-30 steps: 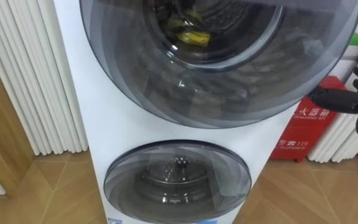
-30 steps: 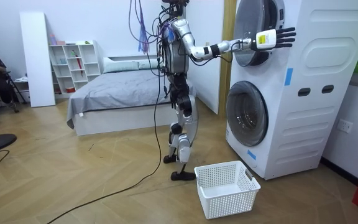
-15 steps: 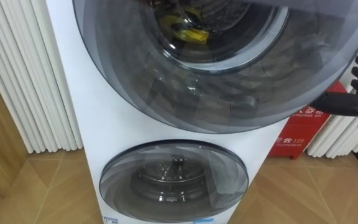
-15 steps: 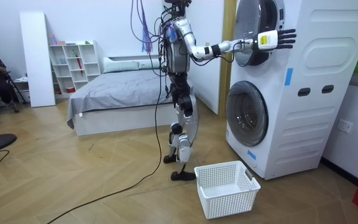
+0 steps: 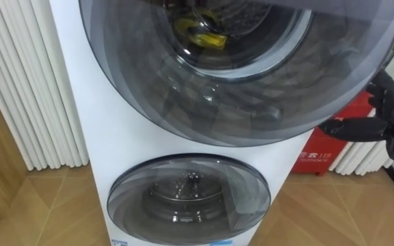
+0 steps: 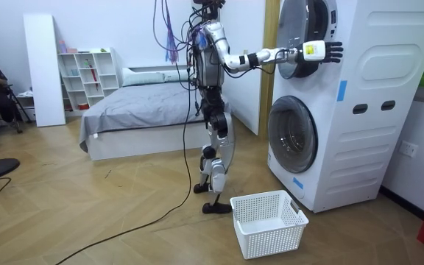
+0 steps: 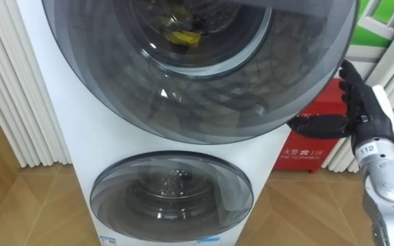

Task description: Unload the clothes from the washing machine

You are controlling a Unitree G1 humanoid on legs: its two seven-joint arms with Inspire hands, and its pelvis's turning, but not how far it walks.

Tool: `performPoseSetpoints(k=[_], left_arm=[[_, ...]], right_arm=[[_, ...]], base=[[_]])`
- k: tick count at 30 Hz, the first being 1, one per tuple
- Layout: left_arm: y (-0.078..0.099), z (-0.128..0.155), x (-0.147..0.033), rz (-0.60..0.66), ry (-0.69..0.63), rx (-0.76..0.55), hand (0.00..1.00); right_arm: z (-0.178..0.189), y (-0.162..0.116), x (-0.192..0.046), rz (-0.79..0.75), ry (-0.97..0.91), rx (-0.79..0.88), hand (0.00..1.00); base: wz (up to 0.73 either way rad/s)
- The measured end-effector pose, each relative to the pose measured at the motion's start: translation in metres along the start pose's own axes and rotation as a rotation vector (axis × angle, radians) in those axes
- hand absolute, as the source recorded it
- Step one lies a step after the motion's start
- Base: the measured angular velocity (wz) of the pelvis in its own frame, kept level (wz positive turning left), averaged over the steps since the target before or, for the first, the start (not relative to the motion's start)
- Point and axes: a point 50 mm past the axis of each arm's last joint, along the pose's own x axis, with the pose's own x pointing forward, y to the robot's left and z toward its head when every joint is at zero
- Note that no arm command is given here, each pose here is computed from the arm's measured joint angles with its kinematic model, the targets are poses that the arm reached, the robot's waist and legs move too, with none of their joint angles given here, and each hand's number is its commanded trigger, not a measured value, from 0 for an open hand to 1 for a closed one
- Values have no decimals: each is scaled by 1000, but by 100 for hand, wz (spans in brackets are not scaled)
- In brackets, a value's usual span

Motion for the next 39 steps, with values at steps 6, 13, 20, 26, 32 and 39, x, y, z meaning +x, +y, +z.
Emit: performPoseSetpoints(k=[6, 13, 20, 26, 32, 39], left_arm=[[4, -1, 0, 4, 1, -23, 0], [3, 0, 0, -2, -1, -41, 0], [7, -1, 0, 4, 1, -43, 0], [6, -3, 1, -10, 0, -31, 0], [5, -1, 2, -18, -1, -17, 0], [5, -2, 2, -20, -9, -18, 0]], right_arm=[[0, 0, -10, 75, -8, -83, 0], [-4, 6, -21, 189, 0, -115, 0], [6, 9, -22, 253, -38, -127, 0], [10, 9, -23, 294, -55, -129, 0], [20, 1, -25, 328, -87, -150, 0], [22, 0, -26, 357, -107, -109, 0]], base=[[0], [0], [0], [-2], [0], [-1]])
